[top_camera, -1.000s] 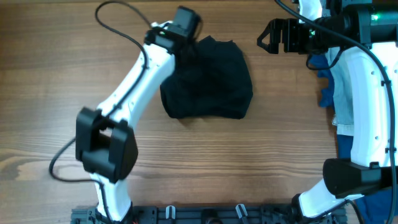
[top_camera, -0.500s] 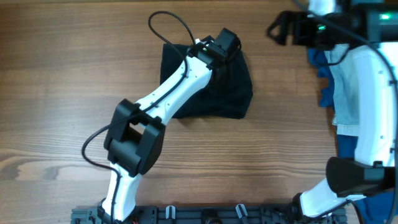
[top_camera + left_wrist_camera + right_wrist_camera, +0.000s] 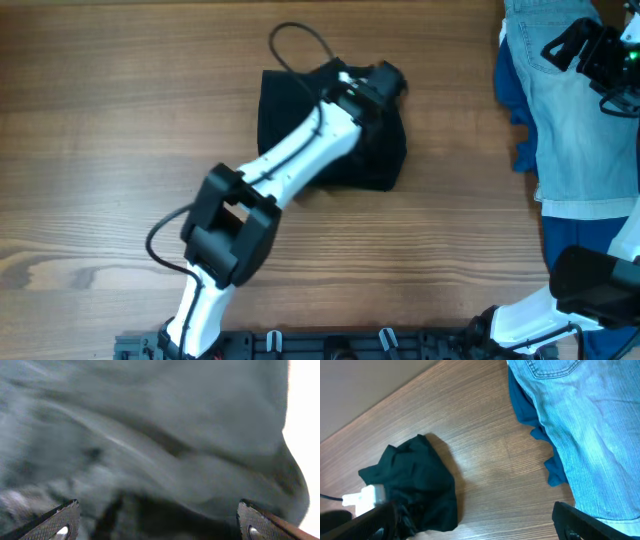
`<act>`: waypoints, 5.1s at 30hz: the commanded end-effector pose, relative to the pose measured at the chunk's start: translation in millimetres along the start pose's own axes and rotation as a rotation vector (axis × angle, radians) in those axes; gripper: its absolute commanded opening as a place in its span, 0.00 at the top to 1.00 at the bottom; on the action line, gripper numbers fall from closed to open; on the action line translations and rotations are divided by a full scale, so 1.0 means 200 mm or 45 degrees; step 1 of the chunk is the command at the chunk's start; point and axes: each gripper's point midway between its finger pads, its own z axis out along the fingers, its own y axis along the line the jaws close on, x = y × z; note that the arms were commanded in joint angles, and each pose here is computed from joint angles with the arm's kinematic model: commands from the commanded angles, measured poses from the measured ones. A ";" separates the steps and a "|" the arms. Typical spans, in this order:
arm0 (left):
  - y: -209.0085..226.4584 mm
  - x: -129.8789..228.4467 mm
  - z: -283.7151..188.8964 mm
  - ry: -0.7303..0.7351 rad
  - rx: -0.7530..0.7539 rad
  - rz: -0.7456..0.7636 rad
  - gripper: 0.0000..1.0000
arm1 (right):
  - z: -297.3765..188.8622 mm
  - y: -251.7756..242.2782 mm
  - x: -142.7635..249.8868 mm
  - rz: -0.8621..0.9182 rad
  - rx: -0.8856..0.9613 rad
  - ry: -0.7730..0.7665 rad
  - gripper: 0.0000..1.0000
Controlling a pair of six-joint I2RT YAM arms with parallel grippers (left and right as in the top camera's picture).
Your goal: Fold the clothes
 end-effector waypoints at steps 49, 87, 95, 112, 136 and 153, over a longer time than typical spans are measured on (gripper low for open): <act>-0.24 0.13 0.48 -0.021 -0.005 0.302 0.01 | -0.04 0.24 0.24 -0.082 -0.134 0.196 0.00; 0.37 -0.48 -0.65 -0.554 -0.187 -0.110 0.96 | -0.04 0.24 0.24 -0.084 -0.134 0.191 0.00; 0.82 -0.53 -0.69 -0.492 -0.338 -0.290 0.96 | -0.04 0.24 0.24 -0.084 -0.134 0.191 0.00; 1.42 -0.52 -1.09 -0.663 -0.587 -0.624 0.96 | -0.04 0.24 0.24 -0.083 -0.134 0.192 0.00; 2.67 0.25 -1.20 -0.276 -0.661 -1.632 0.96 | 0.17 0.64 0.49 -0.366 -0.163 0.401 0.00; 2.80 0.05 -1.12 -0.470 -0.650 -1.671 0.96 | 0.32 0.67 0.54 -0.392 -0.138 0.500 0.00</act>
